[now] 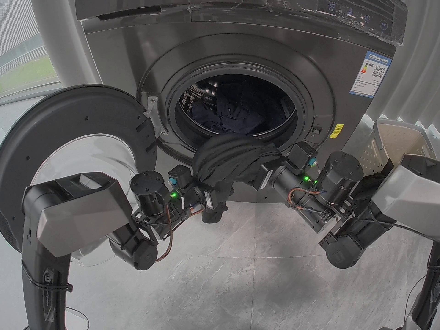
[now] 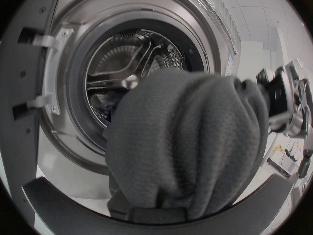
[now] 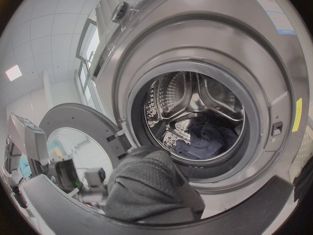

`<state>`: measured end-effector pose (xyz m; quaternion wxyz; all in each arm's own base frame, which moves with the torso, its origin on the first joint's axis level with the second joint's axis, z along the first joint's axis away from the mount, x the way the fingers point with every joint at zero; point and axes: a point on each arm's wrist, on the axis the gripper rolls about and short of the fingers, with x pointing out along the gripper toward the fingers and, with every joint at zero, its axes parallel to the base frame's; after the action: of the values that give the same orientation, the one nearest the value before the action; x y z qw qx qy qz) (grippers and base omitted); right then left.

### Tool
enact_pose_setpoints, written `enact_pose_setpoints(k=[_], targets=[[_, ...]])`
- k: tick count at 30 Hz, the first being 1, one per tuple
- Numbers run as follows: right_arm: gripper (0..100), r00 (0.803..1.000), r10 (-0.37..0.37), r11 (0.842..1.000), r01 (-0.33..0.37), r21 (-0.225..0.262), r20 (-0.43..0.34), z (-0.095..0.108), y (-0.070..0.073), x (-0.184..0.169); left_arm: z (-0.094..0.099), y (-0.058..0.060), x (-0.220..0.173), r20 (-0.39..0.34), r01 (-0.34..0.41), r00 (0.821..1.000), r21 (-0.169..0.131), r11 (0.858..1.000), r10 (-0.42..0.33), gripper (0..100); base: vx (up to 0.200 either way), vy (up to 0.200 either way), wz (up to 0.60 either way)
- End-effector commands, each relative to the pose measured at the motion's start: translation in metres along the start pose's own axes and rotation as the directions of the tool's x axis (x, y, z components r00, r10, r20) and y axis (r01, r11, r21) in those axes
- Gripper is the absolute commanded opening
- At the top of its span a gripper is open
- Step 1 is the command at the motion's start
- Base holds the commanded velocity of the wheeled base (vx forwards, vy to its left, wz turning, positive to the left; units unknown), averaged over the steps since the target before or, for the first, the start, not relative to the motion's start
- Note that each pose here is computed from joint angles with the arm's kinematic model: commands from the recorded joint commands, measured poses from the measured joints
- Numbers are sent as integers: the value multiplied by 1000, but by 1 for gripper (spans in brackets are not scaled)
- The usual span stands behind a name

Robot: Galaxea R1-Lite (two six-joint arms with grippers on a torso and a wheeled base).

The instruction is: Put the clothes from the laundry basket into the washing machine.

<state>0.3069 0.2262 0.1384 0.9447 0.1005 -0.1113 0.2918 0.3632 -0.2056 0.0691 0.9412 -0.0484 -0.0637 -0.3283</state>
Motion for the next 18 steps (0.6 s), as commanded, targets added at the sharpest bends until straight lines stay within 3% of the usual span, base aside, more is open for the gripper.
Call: enact_pose_setpoints(k=[1, 4, 11, 12, 18], targets=[[0, 998, -28, 1000, 28, -7, -56, -14, -10, -6, 33, -7, -9, 55, -7, 998, -19, 1000, 8, 0, 0, 0, 0], [0, 997, -25, 1000, 25, -5, -67, -18, -8, -7, 41, -11, -13, 66, -7, 998, -46, 999, 10, 0, 0, 0, 0], [0, 997, -21, 1000, 21, -4, -70, -19, -7, -7, 50, -13, -20, 70, -3, 998, -49, 999, 7, 0, 0, 0, 0], [100, 997, -21, 1000, 20, -4, -68, -18, -7, -7, 50, -14, -21, 70, -2, 998, -51, 999, 5, 0, 0, 0, 0], [100, 997, -16, 1000, 17, 13, -78, -6, -5, -22, 56, -19, -30, 64, -19, 998, -41, 999, 22, 0, 0, 0, 0]])
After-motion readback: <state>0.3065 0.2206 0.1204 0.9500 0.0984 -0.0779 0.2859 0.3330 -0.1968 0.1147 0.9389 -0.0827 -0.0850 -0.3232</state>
